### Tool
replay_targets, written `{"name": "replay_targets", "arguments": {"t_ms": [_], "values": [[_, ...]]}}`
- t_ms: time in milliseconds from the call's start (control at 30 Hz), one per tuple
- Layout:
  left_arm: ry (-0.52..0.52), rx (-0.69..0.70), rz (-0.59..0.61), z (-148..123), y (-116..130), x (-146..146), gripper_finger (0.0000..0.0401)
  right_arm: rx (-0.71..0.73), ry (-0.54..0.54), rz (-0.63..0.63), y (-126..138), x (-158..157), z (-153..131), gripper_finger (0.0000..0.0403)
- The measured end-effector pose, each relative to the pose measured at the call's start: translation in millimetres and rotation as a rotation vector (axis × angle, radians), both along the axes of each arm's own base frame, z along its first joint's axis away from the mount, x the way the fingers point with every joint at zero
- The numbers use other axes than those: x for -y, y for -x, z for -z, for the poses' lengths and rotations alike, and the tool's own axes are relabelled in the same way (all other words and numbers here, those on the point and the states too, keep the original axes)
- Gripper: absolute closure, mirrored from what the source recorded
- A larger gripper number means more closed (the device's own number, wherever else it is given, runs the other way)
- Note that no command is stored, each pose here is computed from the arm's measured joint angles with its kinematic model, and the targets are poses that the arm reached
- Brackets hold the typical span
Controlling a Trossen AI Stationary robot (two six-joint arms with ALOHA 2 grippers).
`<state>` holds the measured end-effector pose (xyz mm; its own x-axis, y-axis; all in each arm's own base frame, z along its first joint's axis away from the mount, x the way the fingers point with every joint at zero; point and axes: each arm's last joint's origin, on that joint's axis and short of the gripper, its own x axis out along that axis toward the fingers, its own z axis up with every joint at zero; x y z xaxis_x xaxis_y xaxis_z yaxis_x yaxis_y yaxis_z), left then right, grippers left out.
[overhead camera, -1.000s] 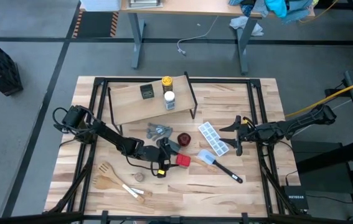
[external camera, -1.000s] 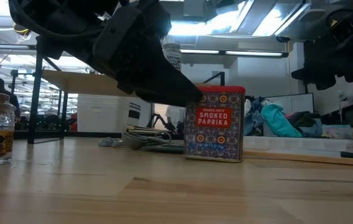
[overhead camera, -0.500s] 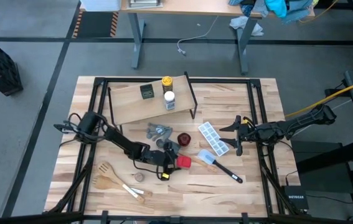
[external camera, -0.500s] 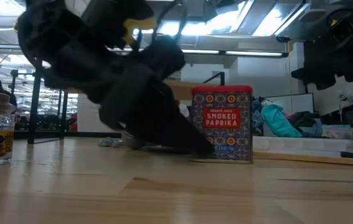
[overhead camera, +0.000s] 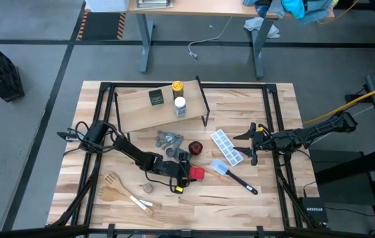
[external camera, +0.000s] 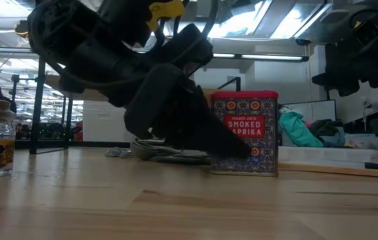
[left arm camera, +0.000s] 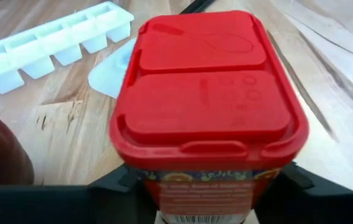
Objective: Shelf spices
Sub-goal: Put the red seasoning can on the shelf
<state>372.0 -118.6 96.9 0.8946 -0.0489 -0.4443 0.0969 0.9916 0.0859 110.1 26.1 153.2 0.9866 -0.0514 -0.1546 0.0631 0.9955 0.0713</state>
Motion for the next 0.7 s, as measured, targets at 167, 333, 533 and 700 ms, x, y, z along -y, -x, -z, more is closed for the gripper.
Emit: {"name": "replay_targets", "arguments": {"t_ms": [167,333,533,700], "values": [[0.031,0.0,-0.009,-0.6,0.8,2.8,0.0242,-0.008,0.002,0.0,0.1,0.0,0.8,0.0182],[0.048,0.01,-0.009,-11.5,3.2,6.3,0.0242,-0.009,-0.006,0.0,0.2,0.0,0.9,0.0182],[0.05,0.023,-0.009,-48.3,10.8,4.4,0.0242,-0.016,-0.04,0.007,0.3,0.1,1.8,0.0182],[-0.015,-0.022,-0.064,-83.3,27.2,-4.7,0.0242,-0.028,-0.036,0.007,0.6,0.1,3.0,0.0182]]}}
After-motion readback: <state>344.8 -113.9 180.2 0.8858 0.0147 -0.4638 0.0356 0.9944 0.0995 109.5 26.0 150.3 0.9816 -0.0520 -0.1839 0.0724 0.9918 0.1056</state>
